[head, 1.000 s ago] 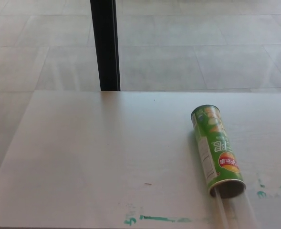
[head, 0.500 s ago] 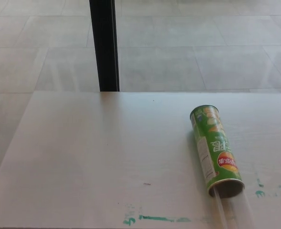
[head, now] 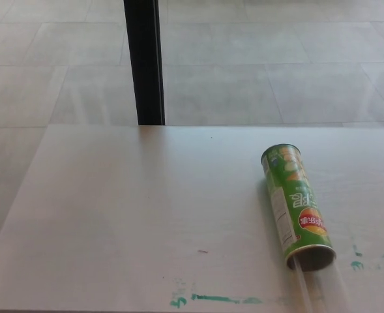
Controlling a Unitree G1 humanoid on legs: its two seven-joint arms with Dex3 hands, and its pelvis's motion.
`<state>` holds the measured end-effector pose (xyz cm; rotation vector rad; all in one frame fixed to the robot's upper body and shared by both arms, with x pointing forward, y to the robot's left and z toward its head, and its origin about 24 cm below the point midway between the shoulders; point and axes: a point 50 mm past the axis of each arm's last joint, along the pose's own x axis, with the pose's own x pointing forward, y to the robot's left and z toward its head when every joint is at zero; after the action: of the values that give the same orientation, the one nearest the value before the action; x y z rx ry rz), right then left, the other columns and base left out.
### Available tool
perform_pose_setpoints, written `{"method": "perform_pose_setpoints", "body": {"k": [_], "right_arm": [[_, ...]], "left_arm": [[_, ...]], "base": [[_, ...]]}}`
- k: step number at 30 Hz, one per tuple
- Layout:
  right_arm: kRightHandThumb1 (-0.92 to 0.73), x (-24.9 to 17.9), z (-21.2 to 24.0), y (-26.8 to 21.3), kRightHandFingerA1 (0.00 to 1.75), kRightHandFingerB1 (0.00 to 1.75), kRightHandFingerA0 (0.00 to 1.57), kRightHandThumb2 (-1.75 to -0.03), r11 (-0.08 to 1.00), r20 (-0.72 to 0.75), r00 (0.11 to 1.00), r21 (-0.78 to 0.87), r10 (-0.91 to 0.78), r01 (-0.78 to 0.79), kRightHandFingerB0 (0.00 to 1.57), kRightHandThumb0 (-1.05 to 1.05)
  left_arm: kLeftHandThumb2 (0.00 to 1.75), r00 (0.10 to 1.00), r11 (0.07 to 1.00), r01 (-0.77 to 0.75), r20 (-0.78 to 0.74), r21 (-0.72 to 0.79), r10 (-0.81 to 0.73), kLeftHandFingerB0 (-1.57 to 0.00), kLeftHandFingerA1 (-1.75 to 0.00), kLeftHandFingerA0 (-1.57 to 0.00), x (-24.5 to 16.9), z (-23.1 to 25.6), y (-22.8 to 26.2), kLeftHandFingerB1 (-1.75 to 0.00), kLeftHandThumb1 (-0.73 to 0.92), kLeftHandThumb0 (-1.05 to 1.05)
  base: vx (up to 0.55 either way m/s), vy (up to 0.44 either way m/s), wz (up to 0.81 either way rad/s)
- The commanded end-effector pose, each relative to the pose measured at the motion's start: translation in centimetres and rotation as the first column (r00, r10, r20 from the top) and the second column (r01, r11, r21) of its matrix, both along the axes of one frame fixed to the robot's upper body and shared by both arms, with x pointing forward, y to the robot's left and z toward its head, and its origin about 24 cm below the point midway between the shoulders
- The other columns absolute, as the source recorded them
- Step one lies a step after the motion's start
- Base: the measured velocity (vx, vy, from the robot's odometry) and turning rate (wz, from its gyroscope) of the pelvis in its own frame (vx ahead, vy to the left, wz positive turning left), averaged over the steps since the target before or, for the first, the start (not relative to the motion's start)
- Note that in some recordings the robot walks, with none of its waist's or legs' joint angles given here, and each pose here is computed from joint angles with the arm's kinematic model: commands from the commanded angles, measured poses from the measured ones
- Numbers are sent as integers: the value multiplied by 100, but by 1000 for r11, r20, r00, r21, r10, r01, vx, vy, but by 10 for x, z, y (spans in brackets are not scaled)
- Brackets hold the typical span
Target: Use the finger on the right hand of the robot to pull out the chips tray kept inside a container in the middle of the desk
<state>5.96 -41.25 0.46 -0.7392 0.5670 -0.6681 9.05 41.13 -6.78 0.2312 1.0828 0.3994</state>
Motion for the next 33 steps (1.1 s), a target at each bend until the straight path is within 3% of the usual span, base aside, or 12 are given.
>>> {"method": "perform_pose_setpoints", "body": {"k": [1,6,8,9,11,17,18,19,20,29,30,33], "right_arm": [[-65,-32,-35,-4,82,47,79,-59,923,85,923,127,-375,363,38,-23],[-66,-46,-55,-5,84,43,81,-59,867,-1,900,268,-436,421,41,-25],[-66,-46,-57,-4,87,44,79,-59,858,-1,898,296,-439,420,42,-23],[-66,-48,-59,-3,78,43,79,-60,860,-17,902,296,-431,416,41,-23],[-67,-50,-65,-2,78,43,75,-60,827,-27,895,371,-446,423,40,-23],[-70,-49,-77,6,104,52,59,-60,696,-15,874,599,-485,396,41,-15],[-70,-49,-77,6,104,52,59,-60,695,-15,874,600,-485,396,41,-15],[-71,-49,-79,8,103,56,59,-60,709,-26,889,594,-457,381,43,-14],[-71,-47,-78,8,99,53,60,-60,715,-24,896,593,-444,370,41,-14],[-71,-46,-77,7,101,53,55,-60,713,-23,899,601,-437,362,45,-14],[-71,-46,-78,7,97,53,57,-60,708,-27,896,603,-442,367,46,-15],[-71,-45,-78,7,104,56,57,-60,715,-32,903,599,-429,361,47,-14]], "left_arm": [[61,1000,999,14,6,31,-15,-63,-61,-53,7,5,4,-59,70,-57],[61,1000,1000,-2,12,9,2,-66,-60,-52,6,5,4,-77,71,-57],[61,1000,1000,0,16,4,0,-65,-60,-51,5,4,3,-73,71,-56],[61,1000,1000,-19,24,-7,19,-59,-59,-49,5,3,2,-58,70,-55],[61,1000,1000,-11,22,-3,11,-61,-60,-48,5,3,2,-65,70,-57],[60,1000,1000,-19,23,-3,19,-62,-63,-52,5,2,1,-63,70,-57],[60,1000,1000,-19,23,-3,19,-62,-63,-52,5,2,1,-63,70,-57],[61,1000,1000,-9,22,-4,9,-64,-62,-51,5,3,1,-84,70,-57],[61,999,1000,-27,22,-1,27,-60,-61,-51,5,2,2,-64,69,-57],[60,999,1000,-24,26,-8,24,-62,-61,-51,4,2,2,-60,69,-57],[60,1000,1000,-18,21,-5,18,-63,-61,-52,5,3,2,-74,70,-58],[61,1000,1000,3,5,20,-4,-61,-61,-50,6,3,2,-66,71,-56]], "base": [[0,0,0],[0,0,0],[0,0,0],[0,0,0],[0,0,0],[0,0,0],[0,0,0],[0,0,0],[0,0,0],[0,0,0],[0,0,0],[0,0,0]]}}
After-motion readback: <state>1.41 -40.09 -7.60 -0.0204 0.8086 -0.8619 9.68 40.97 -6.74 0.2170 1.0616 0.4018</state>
